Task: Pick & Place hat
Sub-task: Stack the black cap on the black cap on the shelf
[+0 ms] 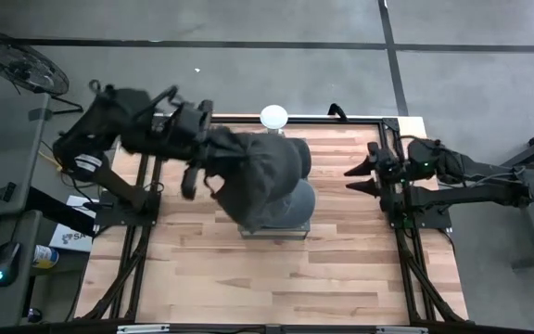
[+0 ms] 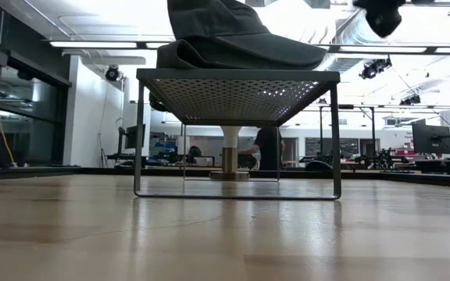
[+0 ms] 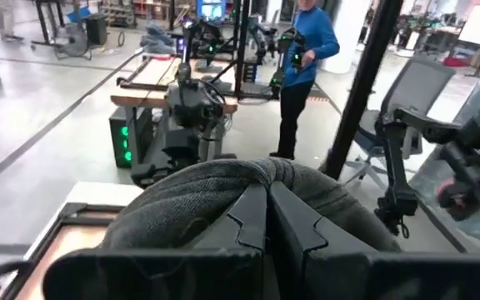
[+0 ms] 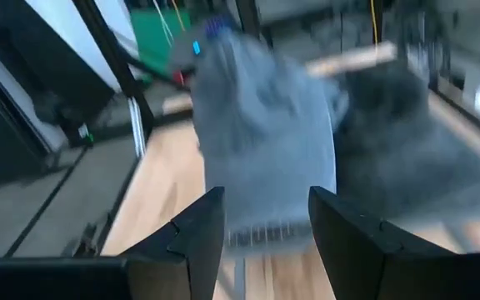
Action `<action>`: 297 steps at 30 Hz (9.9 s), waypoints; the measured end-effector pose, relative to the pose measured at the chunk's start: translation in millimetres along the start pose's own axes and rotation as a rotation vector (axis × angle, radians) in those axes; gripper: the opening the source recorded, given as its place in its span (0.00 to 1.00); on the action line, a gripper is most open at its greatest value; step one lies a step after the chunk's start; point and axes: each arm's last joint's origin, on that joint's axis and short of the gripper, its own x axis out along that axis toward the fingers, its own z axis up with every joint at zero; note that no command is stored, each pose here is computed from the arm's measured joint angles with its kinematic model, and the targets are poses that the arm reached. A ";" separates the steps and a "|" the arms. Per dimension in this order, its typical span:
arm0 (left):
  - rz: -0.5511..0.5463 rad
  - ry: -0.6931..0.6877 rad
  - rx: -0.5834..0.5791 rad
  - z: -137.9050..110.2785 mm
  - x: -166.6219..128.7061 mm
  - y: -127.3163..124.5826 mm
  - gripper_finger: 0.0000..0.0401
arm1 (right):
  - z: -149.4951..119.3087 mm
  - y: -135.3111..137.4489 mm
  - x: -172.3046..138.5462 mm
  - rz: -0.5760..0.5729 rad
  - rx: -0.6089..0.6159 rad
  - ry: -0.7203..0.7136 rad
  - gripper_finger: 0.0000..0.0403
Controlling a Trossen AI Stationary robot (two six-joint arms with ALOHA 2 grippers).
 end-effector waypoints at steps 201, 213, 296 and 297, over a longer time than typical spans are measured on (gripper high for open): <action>0.507 0.252 -0.045 -24.7 38.1 94.0 0.65 | -0.5 -165.5 104.9 0.205 0.908 0.071 0.41; 0.507 0.251 -0.046 -24.7 38.1 94.0 0.65 | 0.8 -174.1 94.3 0.226 0.935 0.069 0.47; 0.802 0.570 -0.847 -119.7 103.1 159.8 0.01 | 21.7 -163.1 76.2 0.294 0.817 -0.016 0.47; 0.799 0.565 -0.848 -118.1 101.1 158.9 0.00 | 22.7 -163.1 74.1 0.291 0.814 -0.023 0.47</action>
